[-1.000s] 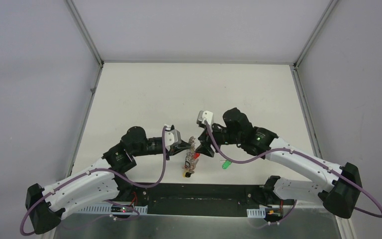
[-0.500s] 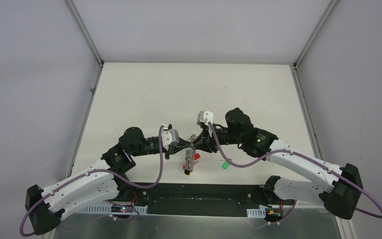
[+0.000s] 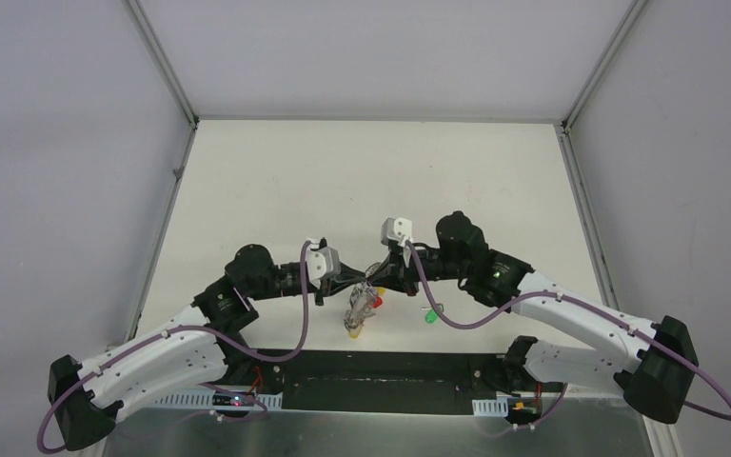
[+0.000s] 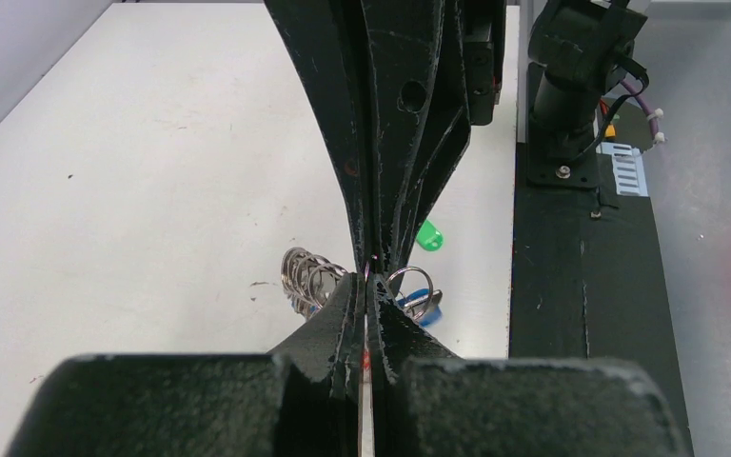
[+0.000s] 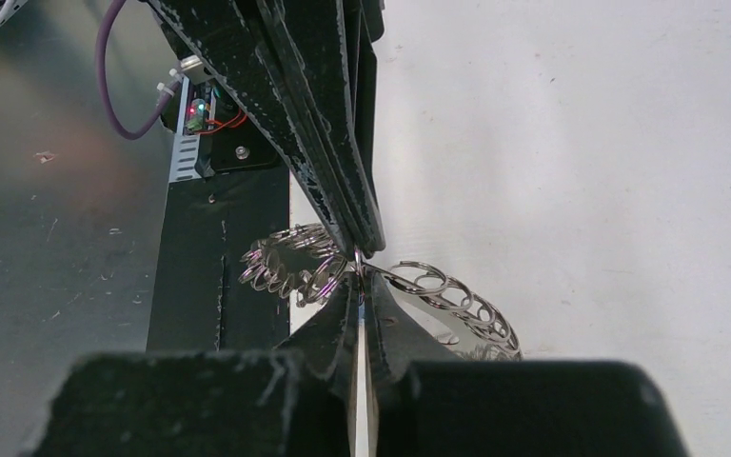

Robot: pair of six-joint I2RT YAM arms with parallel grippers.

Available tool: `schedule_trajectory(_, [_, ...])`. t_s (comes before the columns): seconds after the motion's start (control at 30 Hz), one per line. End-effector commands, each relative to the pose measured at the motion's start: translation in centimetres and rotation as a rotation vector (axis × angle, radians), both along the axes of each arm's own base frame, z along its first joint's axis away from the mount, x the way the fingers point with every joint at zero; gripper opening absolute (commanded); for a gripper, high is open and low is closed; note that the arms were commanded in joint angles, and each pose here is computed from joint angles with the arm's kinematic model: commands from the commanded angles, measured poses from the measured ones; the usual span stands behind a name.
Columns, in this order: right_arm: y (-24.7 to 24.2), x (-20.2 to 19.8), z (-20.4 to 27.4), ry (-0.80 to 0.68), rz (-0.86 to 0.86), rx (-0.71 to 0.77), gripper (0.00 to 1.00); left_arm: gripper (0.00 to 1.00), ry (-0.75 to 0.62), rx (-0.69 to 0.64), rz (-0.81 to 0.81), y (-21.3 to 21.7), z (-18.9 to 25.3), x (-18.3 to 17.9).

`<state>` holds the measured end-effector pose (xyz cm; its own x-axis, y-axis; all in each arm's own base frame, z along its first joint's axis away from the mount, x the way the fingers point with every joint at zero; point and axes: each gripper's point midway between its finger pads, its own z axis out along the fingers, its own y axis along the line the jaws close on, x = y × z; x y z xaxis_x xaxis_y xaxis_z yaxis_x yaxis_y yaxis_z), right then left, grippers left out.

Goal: Put the keys on the keyring

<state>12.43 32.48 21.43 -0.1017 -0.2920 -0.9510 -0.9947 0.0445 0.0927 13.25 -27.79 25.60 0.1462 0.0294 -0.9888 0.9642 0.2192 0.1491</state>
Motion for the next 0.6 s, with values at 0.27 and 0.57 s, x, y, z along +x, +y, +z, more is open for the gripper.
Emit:
schedule_trajectory(0.27, [-1.9,-0.1,-0.1,-0.006,0.011,-0.181,0.0,0.43,-0.061,-0.028,0.059,1.2,2.2,0.4])
schedule_trajectory(0.57, [-4.4,-0.5,-0.9,0.088,0.014,-0.447,0.0,0.45,-0.012,0.027,0.053,0.5,0.8,0.8])
